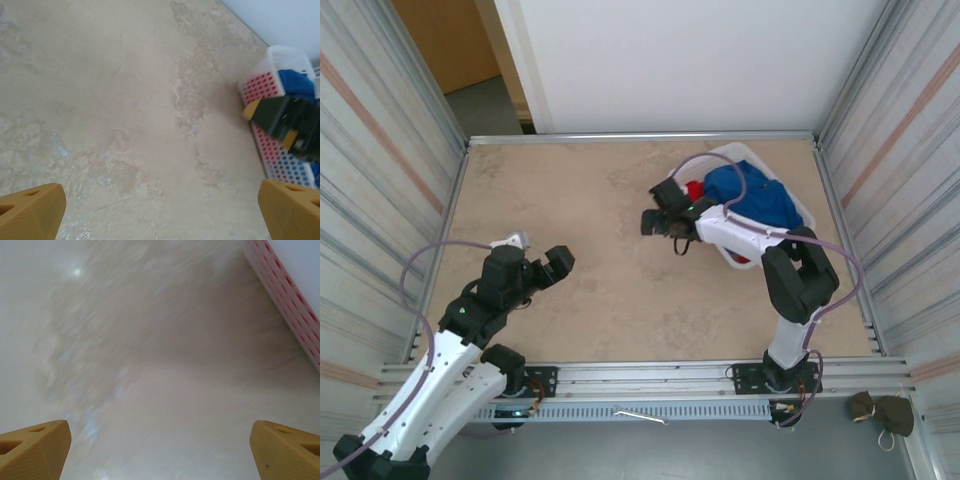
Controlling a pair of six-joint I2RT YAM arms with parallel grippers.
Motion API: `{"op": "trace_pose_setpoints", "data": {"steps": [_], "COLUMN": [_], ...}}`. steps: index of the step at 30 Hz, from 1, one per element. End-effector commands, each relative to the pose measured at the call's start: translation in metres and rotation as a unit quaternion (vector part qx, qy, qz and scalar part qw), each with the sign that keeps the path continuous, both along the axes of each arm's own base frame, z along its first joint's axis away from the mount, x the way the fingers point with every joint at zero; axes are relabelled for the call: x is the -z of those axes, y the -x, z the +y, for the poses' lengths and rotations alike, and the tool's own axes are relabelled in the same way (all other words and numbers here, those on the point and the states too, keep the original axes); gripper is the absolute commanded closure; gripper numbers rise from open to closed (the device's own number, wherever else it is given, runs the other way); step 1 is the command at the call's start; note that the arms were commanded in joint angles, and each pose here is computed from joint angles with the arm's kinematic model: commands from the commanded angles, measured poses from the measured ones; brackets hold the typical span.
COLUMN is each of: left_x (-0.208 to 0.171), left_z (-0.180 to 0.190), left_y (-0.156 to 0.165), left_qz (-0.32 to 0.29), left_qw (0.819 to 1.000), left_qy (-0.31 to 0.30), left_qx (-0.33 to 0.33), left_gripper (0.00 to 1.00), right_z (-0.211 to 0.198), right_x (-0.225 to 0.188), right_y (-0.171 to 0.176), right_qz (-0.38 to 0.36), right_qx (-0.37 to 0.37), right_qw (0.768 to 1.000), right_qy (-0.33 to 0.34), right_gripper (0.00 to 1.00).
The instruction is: Fold the inside-out t-shirt
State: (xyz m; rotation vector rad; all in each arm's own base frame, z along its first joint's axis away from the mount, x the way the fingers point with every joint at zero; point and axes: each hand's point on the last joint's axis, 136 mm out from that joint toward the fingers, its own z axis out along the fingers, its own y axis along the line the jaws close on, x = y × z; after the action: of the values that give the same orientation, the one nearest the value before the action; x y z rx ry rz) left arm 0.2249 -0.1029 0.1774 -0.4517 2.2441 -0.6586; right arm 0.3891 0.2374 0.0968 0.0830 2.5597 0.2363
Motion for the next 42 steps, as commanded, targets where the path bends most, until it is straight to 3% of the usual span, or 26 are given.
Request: {"op": "trace_pose_setpoints", "data": {"steps": [1,5,9,14,26,33,42], "left_x": [0.007,0.006,0.004,0.006,0.013,0.017,-0.003], "left_z": [-0.004,-0.007,-0.010,-0.015,-0.034,-0.056,-0.081], "left_y": [0.000,0.001,0.001,-0.001,-0.004,-0.002,-0.005], "left_qz": [0.013,0.014,0.012,0.018,0.036,0.049,0.025], "left_qw": [1.000,1.000,0.999,0.999,0.996,0.990,0.981], "left_qy": [0.019,0.025,0.027,0.034,0.061,0.099,0.133], "left_qx": [0.000,0.008,0.013,0.020,0.051,0.085,0.141], "left_gripper": [0.01,0.01,0.01,0.01,0.01,0.01,0.01], "right_z": [-0.036,-0.053,-0.047,-0.047,-0.072,-0.114,-0.142], "right_x": [-0.007,-0.012,-0.035,-0.049,-0.006,-0.005,-0.013], "right_y": [-0.040,-0.063,-0.058,-0.045,-0.081,-0.118,-0.145], "right_qz": [-0.015,-0.001,-0.005,-0.016,0.010,0.010,0.019], "right_qx": [0.054,0.040,-0.002,-0.002,0.066,0.109,0.108], "right_qw": [0.998,0.998,0.998,0.996,0.997,0.994,0.993], "right_qy": [-0.006,-0.040,-0.066,-0.088,-0.040,-0.013,0.033], "right_gripper": [0.08,0.09,0.10,0.10,0.10,0.10,0.10]}}
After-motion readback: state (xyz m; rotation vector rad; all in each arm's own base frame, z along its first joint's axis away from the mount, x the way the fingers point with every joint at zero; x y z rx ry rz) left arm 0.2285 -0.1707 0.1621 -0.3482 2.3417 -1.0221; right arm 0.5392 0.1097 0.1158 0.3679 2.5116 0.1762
